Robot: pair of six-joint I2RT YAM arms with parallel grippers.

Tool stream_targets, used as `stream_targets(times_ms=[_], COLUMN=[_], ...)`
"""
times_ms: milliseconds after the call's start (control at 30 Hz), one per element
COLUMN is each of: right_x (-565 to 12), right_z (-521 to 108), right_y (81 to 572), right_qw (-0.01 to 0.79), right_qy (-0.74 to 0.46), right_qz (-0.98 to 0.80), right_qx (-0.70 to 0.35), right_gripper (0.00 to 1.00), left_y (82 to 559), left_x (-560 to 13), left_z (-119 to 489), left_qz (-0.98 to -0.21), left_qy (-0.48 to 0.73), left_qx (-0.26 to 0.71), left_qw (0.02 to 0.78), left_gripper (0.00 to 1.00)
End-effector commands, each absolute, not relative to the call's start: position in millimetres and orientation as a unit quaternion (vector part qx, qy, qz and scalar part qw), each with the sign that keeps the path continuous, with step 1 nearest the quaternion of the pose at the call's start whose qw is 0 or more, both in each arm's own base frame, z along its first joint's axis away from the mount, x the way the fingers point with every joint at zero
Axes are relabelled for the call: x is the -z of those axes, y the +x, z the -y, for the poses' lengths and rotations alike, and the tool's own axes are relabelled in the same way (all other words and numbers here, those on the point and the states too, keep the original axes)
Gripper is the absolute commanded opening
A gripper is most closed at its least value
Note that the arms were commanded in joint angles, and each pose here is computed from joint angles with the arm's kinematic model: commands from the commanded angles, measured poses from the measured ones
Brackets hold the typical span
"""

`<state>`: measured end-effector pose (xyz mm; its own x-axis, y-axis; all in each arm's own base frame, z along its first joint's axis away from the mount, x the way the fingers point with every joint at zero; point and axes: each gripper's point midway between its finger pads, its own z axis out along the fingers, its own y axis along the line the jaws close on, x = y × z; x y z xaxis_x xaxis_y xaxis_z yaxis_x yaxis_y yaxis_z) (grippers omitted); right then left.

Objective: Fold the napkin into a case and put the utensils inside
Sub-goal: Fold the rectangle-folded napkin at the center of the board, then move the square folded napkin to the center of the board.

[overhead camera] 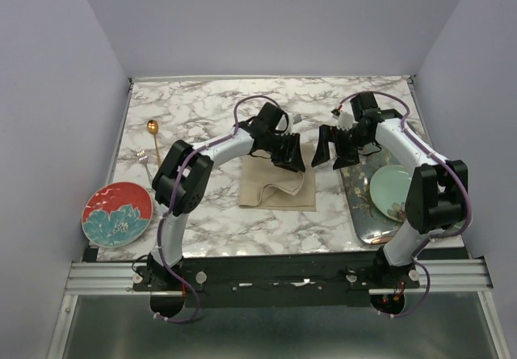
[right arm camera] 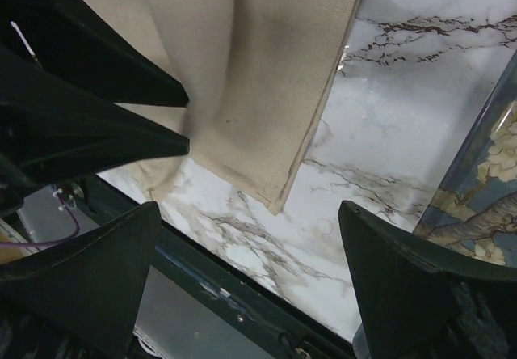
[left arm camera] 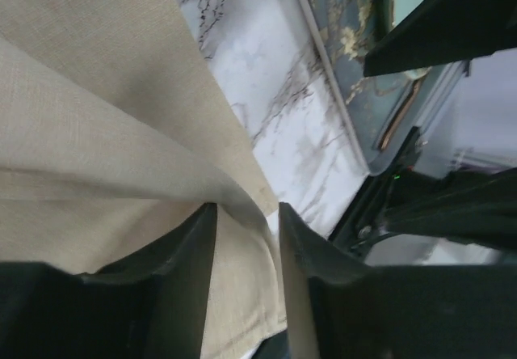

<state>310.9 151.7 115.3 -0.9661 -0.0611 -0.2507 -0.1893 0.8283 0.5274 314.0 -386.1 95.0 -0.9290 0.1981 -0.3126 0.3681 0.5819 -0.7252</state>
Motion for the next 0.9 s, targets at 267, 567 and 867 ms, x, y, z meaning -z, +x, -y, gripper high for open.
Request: stream_targets(times_ms=[267, 567, 867], right_x=[-118, -117, -126], right_z=[-160, -166, -160], right_y=[322, 325, 330], right_qw=[0.124, 0.119, 0.144], right_qy=[-0.069, -0.072, -0.1], right_qz=[-0.939, -0.937, -0.937], right_qx=[-0.312, -0.321, -0.302], right_gripper=[0.9, 0.8, 0.79], left_y=[320, 305, 304], left_x=[-112, -57, -37], left_z=[225, 188, 206], left_qz=[-0.926, -0.952, -0.946], left_qy=[0.134, 0.123, 0.107], left_qx=[0.307, 0.256, 0.298], left_qw=[0.175, 0.112, 0.076], left_gripper=[0.65, 0.61, 0.43])
